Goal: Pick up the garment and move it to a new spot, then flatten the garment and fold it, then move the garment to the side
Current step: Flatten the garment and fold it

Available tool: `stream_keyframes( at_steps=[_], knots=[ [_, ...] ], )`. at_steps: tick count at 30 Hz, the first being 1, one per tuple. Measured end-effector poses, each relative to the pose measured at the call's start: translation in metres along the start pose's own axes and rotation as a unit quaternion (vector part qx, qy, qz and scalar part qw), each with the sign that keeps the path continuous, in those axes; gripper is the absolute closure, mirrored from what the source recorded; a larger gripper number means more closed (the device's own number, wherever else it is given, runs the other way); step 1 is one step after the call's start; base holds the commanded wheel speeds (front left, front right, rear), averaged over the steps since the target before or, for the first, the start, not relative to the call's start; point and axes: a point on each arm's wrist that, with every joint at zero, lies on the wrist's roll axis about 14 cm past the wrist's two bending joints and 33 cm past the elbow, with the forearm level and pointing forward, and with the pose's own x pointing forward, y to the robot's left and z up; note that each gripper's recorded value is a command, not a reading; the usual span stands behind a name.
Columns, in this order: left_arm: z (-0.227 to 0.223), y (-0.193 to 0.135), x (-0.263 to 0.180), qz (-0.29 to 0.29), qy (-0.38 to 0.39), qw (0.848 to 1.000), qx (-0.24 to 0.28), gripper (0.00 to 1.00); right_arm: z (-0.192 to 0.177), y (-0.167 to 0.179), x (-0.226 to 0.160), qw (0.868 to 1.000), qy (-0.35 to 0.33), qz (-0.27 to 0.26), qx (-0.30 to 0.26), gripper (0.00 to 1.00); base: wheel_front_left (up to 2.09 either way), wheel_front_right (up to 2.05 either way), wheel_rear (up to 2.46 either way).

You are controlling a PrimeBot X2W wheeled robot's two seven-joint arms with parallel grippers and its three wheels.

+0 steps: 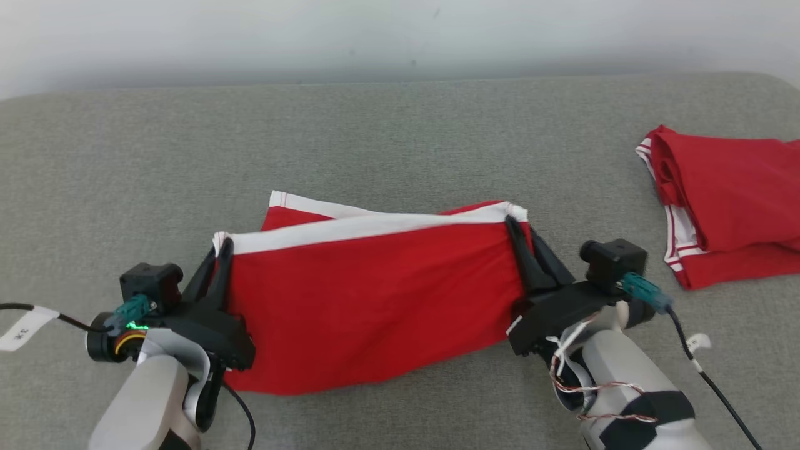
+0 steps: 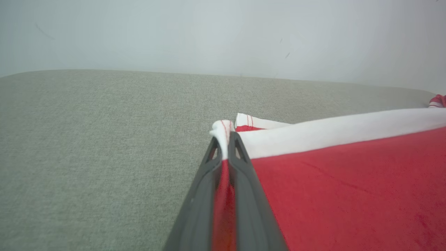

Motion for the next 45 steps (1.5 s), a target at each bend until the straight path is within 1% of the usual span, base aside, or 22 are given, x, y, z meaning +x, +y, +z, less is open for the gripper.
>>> stream_keyframes(
  at_steps=[2, 5, 10, 13, 16, 18, 22, 27, 28, 29, 30, 33, 36, 38, 41, 45],
  knots=[
    [0.006, -0.002, 0.004, -0.006, -0.008, 1.0, 0.009, 1.0, 0.009, -0.008, -0.004, 1.0, -0.017, -0.013, 0.008, 1.0, 0.0, 0.0, 0.0],
    [0.011, -0.013, 0.013, -0.024, -0.009, 0.999, 0.021, 1.0, 0.004, -0.018, -0.016, 0.999, -0.017, -0.03, 0.016, 1.0, 0.0, 0.0, 0.0],
    [0.013, -0.03, 0.034, -0.052, -0.001, 0.998, 0.043, 1.0, 0.003, -0.024, -0.025, 0.999, -0.021, -0.042, 0.021, 1.0, 0.0, 0.0, 0.0],
    [0.013, -0.033, 0.046, -0.059, 0.007, 0.997, 0.052, 1.0, 0.003, -0.028, -0.028, 0.998, -0.022, -0.047, 0.025, 1.0, 0.0, 0.0, 0.0],
    [0.008, -0.034, 0.056, -0.063, 0.02, 0.996, 0.06, 1.0, 0.006, -0.029, -0.024, 0.998, -0.024, -0.048, 0.029, 1.0, 0.0, 0.0, 0.0],
    [0.004, -0.034, 0.063, -0.062, 0.03, 0.996, 0.056, 1.0, 0.007, -0.031, -0.02, 0.998, -0.023, -0.048, 0.029, 1.0, 0.0, 0.0, 0.0],
    [-0.008, -0.034, 0.072, -0.065, 0.049, 0.995, 0.061, 1.0, 0.004, -0.036, -0.011, 0.998, -0.014, -0.049, 0.029, 1.0, 0.0, 0.0, 0.0],
    [-0.02, -0.027, 0.08, -0.061, 0.071, 0.993, 0.072, 1.0, -0.004, -0.037, 0.002, 0.999, 0.004, -0.044, 0.021, 1.0, 0.0, 0.0, 0.0],
    [-0.021, -0.025, 0.08, -0.06, 0.072, 0.993, 0.072, 0.68, -0.005, -0.037, 0.003, 0.999, 0.005, -0.043, 0.022, 0.98, 0.0, 0.0, 0.0],
    [-0.021, -0.024, 0.081, -0.059, 0.074, 0.993, 0.075, 0.0, -0.006, -0.037, 0.004, 0.999, 0.007, -0.044, 0.023, 0.31, 0.0, 0.0, 0.0],
    [-0.02, -0.023, 0.081, -0.059, 0.073, 0.993, 0.077, 0.0, -0.007, -0.037, 0.004, 0.999, 0.008, -0.044, 0.024, 0.0, 0.0, 0.0, 0.0],
    [-0.006, -0.025, 0.081, -0.059, 0.053, 0.995, 0.068, 0.0, -0.004, -0.038, 0.004, 0.999, 0.005, -0.048, 0.027, 0.0, 0.0, 0.0, 0.0],
    [0.013, -0.023, 0.078, -0.054, 0.02, 0.996, 0.066, 0.0, 0.01, -0.042, 0.005, 0.998, -0.018, -0.054, 0.029, 0.0, 0.0, 0.0, 0.0],
    [0.017, -0.021, 0.071, -0.045, 0.006, 0.998, 0.051, 0.0, 0.019, -0.048, 0.002, 0.997, -0.034, -0.062, 0.028, 0.0, 0.0, 0.0, 0.0],
    [0.01, -0.021, 0.056, -0.036, 0.001, 0.999, 0.028, 0.0, 0.018, -0.059, -0.011, 0.996, -0.041, -0.077, 0.027, 0.0, 0.0, 0.0, 0.0],
    [-0.011, -0.023, 0.031, -0.03, 0.018, 0.999, 0.012, 0.0, 0.015, -0.066, -0.026, 0.995, -0.046, -0.091, 0.024, 0.0, 0.0, 0.0, 0.0]
  ],
)
